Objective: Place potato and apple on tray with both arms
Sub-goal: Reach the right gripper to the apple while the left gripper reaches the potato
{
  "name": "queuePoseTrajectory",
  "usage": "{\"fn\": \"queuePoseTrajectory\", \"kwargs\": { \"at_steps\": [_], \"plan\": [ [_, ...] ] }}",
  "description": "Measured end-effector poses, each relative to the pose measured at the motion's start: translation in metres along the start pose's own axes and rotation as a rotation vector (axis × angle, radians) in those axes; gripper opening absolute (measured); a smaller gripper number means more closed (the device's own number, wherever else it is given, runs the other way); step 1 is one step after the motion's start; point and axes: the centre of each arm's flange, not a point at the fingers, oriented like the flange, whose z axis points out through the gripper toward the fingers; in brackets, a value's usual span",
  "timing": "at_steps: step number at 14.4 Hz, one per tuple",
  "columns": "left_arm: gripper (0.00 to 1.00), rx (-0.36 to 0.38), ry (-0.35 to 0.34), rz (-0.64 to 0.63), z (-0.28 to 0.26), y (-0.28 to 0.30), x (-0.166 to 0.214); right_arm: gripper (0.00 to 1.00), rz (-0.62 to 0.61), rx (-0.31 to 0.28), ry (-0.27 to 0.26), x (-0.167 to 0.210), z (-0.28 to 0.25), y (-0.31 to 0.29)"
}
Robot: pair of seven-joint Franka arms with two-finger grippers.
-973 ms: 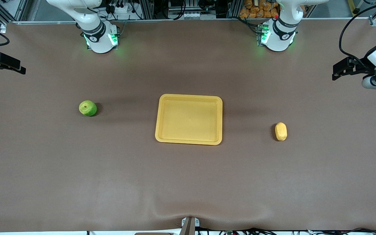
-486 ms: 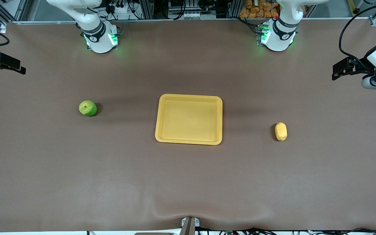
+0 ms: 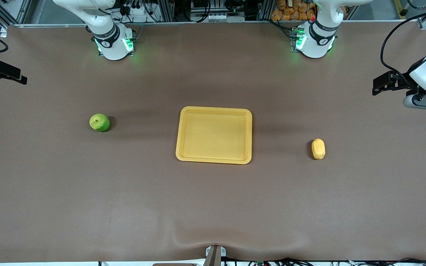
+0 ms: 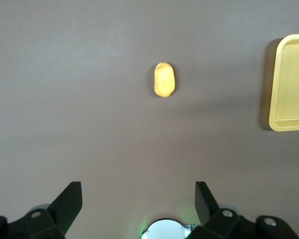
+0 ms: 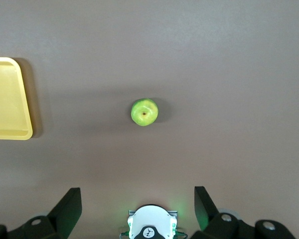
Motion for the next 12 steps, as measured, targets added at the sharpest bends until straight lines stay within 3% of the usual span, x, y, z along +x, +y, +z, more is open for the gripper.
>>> {"fn": "queuePoseTrajectory", "kwargs": {
  "at_steps": [5, 12],
  "plan": [
    [1.00, -0.006, -0.044, 0.004, 0.034, 0.000, 0.014, 1.00, 0.003, 0.002, -0.022, 0.006, 0.012, 0.002],
    [1.00, -0.003, 0.017, 0.012, 0.104, 0.003, 0.029, 1.00, 0.009, 0.002, -0.039, 0.030, 0.049, 0.006]
  ]
}}
